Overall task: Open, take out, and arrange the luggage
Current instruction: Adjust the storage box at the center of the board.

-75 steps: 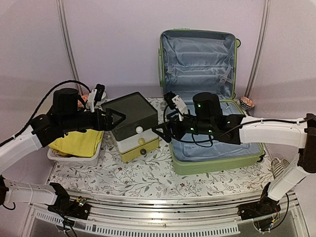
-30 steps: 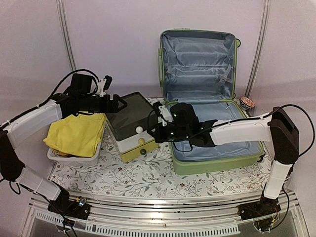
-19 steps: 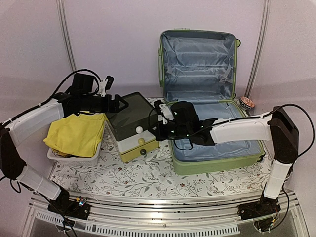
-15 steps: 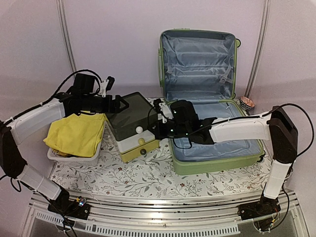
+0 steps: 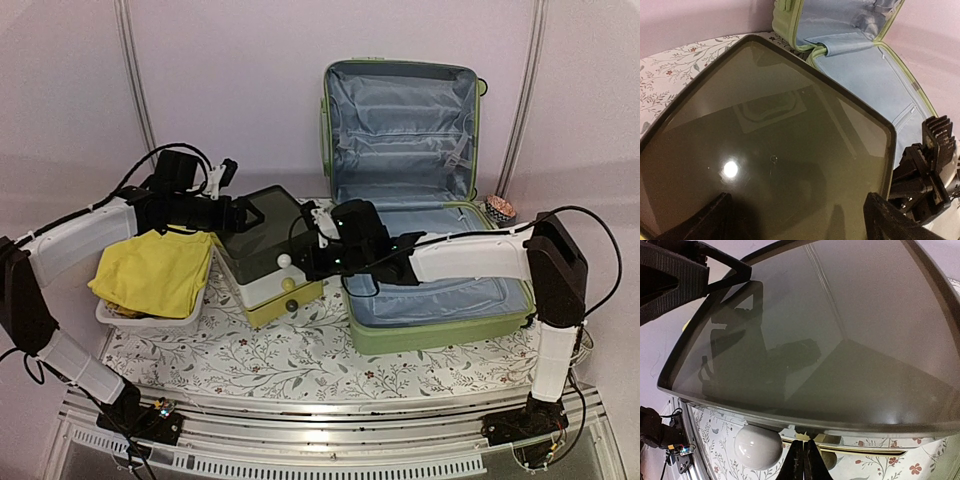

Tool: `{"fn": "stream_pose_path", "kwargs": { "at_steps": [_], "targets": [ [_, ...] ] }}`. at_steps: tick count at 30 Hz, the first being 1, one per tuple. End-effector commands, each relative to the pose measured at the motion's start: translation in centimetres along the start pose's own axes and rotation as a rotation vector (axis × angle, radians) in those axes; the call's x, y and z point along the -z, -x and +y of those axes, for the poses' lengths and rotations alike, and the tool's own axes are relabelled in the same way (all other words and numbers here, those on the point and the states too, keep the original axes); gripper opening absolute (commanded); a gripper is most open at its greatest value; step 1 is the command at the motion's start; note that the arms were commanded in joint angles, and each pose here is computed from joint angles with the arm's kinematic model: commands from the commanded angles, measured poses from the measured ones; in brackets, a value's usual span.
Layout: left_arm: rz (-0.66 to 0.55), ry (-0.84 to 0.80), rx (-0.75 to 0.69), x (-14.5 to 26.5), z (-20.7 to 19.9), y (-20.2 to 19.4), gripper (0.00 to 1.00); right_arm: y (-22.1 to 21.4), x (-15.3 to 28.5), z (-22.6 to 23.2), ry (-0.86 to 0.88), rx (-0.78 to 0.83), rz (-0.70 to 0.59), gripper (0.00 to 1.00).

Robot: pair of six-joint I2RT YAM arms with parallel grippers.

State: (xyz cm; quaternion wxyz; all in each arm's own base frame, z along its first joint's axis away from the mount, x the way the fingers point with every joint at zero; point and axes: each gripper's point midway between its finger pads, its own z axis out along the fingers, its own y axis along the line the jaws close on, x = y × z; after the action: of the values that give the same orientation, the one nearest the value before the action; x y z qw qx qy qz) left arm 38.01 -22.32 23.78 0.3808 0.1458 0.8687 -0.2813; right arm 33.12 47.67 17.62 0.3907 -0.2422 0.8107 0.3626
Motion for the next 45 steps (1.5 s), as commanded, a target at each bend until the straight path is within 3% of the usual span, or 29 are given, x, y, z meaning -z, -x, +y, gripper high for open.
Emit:
{"fn": "stream_pose_path", "kwargs": {
  "at_steps": [1, 12, 18, 25, 33, 45],
  "targets": [
    [-0.017, -0.001, -0.009, 1.4, -0.3, 0.7, 0.92, 1.9, 0.7, -0.9, -0.038, 0.013, -0.053, 0.02],
    [-0.074, 0.018, -0.028, 3.5, -0.8, 1.8, 0.92, -0.8, 5.0, 0.9, -0.098, 0.19, -0.049, 0.02],
    [-0.085, 0.036, -0.025, 4.0, -0.6, 1.9, 0.92, -5.5, 5.6, 2.6, -0.033, 0.361, 0.013, 0.02],
    [-0.089, 0.041, -0.021, 4.1, -0.5, 1.9, 0.92, -11.1, 4.6, 3.0, -0.109, 0.672, 0.106, 0.03],
    [-0.073, 0.046, -0.02, 3.8, -0.3, 1.5, 0.93, -12.8, 2.7, 0.5, -0.22, 0.947, 0.178, 0.02],
    [-0.07, 0.066, -0.025, 4.3, 0.0, 1.0, 0.92, -14.8, -0.5, -2.5, -0.33, 1.166, 0.27, 0.02]
  ]
}}
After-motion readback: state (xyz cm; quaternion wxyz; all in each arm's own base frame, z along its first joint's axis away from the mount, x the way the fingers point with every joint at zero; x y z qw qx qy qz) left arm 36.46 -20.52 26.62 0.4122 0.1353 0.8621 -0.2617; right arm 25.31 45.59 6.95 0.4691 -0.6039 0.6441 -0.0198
